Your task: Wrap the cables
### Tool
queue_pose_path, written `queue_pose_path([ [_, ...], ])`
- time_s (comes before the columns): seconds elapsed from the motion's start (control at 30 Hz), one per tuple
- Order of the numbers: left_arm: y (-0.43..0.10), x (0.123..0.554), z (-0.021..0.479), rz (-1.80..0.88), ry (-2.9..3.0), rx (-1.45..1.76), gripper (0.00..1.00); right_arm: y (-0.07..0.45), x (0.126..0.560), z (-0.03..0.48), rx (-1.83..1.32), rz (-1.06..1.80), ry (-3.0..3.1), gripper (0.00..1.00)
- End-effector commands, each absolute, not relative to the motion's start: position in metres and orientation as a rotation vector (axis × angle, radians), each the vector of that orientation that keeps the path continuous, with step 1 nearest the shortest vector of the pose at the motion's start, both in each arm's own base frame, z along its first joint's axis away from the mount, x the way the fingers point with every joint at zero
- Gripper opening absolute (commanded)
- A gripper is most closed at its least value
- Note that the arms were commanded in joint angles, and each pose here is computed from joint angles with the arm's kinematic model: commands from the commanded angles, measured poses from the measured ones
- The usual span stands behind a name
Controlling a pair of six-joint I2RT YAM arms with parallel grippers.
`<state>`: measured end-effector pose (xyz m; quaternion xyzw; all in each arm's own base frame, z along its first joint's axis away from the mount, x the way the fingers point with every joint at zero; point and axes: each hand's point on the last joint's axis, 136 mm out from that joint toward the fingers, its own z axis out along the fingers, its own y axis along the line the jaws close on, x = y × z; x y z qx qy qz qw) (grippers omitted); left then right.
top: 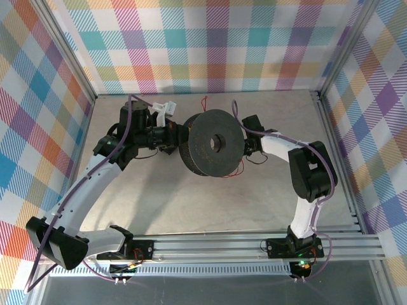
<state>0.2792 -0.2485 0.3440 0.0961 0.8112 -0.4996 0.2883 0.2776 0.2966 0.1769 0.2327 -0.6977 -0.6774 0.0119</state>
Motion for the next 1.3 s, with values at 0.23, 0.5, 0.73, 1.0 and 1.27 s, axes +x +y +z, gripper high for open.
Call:
queue_pose_path([
  [0.23,-0.245,0.281,0.404,-1.557,1.905,0.282,0.00,0.296,0.262,0.202,0.796,-2.195,-2.047,0.39],
  [0.5,-0.243,0.286,0.400,-1.556,1.902,0.255,0.00,0.302,0.252,0.207,0.817,-2.182,-2.022,0.38],
  [0.73,-0.240,0.290,0.398,-1.546,1.900,0.238,0.00,0.305,0.248,0.201,0.795,-2.134,-2.072,0.11],
  [1.0,-0.232,0.285,0.385,-1.472,1.964,0.222,0.00,0.291,0.281,0.169,0.622,-1.981,-2.375,0.00],
  [1.27,-0.221,0.279,0.341,-1.286,2.147,0.198,0.00,0.245,0.346,0.136,0.274,-1.713,-2.784,0.00],
])
